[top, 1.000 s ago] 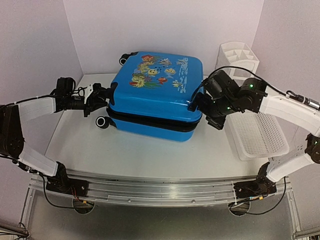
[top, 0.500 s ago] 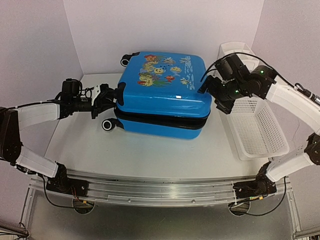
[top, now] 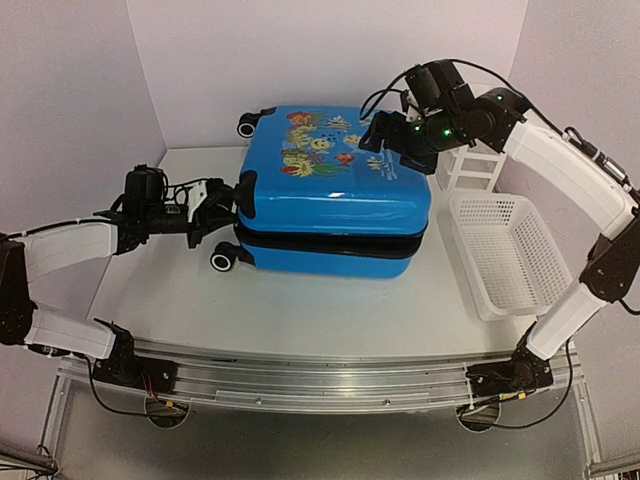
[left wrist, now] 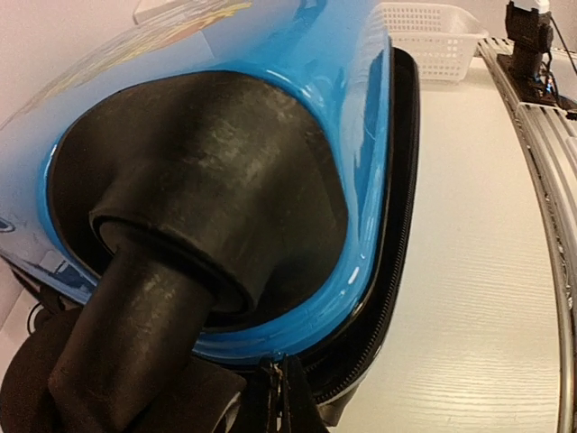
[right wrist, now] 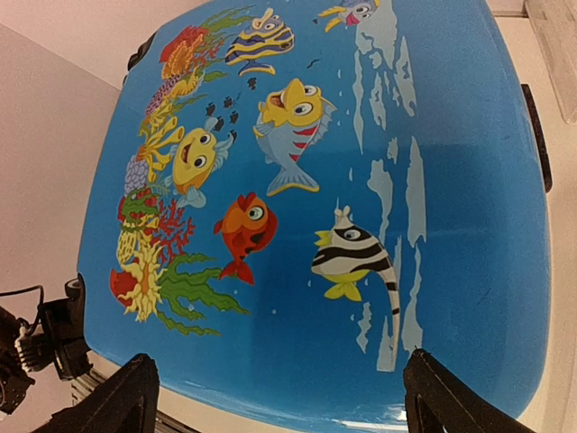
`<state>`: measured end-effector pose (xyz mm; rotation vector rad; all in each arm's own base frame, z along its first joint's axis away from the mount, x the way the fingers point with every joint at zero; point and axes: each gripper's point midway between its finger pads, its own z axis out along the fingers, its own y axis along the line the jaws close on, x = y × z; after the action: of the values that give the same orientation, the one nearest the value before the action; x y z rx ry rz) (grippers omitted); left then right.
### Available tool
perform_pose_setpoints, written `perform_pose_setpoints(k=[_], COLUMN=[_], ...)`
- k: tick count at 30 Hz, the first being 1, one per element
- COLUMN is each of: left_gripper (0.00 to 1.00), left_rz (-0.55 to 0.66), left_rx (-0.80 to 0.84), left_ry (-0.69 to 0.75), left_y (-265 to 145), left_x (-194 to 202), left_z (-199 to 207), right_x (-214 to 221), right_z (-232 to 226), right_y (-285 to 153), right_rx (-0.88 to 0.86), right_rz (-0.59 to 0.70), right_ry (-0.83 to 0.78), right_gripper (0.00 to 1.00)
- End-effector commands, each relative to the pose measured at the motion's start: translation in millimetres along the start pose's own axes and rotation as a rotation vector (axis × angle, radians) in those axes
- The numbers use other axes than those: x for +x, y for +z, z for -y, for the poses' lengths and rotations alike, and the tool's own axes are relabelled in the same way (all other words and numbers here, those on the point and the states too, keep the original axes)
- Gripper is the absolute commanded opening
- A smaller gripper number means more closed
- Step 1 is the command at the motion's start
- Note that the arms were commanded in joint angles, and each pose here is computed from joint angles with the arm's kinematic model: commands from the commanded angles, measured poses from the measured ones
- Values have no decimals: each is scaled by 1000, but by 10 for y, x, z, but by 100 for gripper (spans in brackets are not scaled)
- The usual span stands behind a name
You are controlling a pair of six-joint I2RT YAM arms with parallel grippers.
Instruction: Open, take out, and arrange the luggage
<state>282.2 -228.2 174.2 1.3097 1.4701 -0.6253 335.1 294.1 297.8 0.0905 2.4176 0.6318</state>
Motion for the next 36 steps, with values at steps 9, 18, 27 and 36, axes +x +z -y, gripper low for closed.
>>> perform_pose_setpoints(k=[9,18,27,36], left_gripper=[0,0,0,0], left_rz=[240,168,212,248], left_rx=[142,71,35,6], left_ry=[51,2,-28,16], left_y=[-29,-68,-138,-204], left_x=[-899,-661,-702,-716], left_z=[826,714,646,671], right_x=[87,693,1132,1393], right_z=[-1131,-1960,-2153,-2050], right_y=[422,715,737,809], right_rx=[-338,-503,-676,-797], right_rz=[-157,-153,-136,-136], right_ry=[-301,-673,-997,-1232], right_gripper=[80,77,81,92])
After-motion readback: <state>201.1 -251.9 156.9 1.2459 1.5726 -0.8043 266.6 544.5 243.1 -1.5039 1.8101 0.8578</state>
